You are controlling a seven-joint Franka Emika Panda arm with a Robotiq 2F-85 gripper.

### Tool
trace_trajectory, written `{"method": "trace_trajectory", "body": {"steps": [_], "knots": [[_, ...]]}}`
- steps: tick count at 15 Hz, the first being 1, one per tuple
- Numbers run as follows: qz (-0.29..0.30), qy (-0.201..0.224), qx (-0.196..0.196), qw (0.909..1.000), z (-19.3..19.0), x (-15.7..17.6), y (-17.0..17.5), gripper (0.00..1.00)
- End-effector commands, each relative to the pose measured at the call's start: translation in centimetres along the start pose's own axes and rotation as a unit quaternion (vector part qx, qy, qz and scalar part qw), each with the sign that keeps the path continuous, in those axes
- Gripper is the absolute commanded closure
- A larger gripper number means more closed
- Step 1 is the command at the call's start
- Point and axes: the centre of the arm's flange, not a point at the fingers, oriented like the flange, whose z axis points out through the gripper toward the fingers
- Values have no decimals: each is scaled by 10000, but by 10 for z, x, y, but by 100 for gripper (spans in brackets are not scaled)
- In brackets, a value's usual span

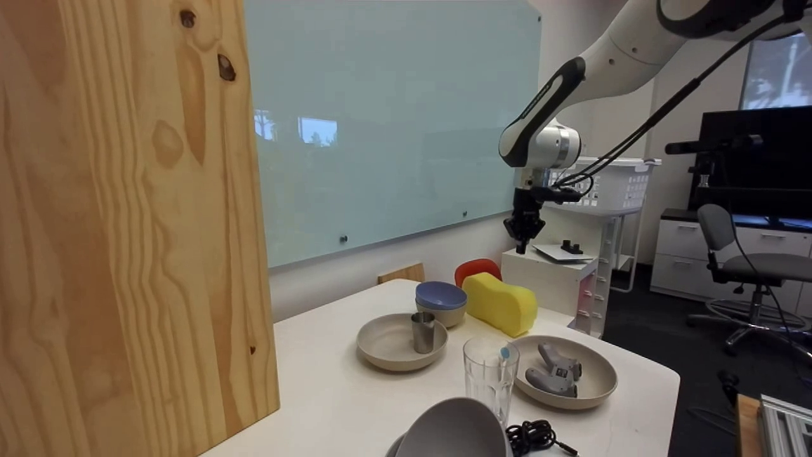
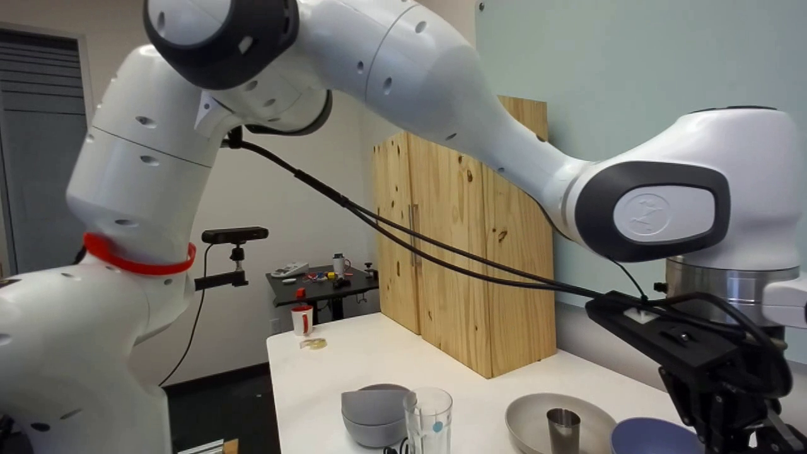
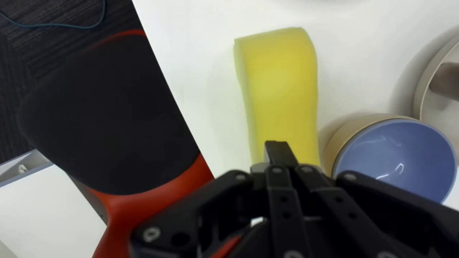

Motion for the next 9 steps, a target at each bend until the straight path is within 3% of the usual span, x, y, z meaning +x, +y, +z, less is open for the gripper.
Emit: {"method": "trace_trajectory", "body": {"steps": [1,5,9], "knots": [[-248,-108,222,9994,20,43,-14,100],[-383,-195,357,9984,32,55,-36,100],[-344,-328,528,9975,51,65,-37,100]]}}
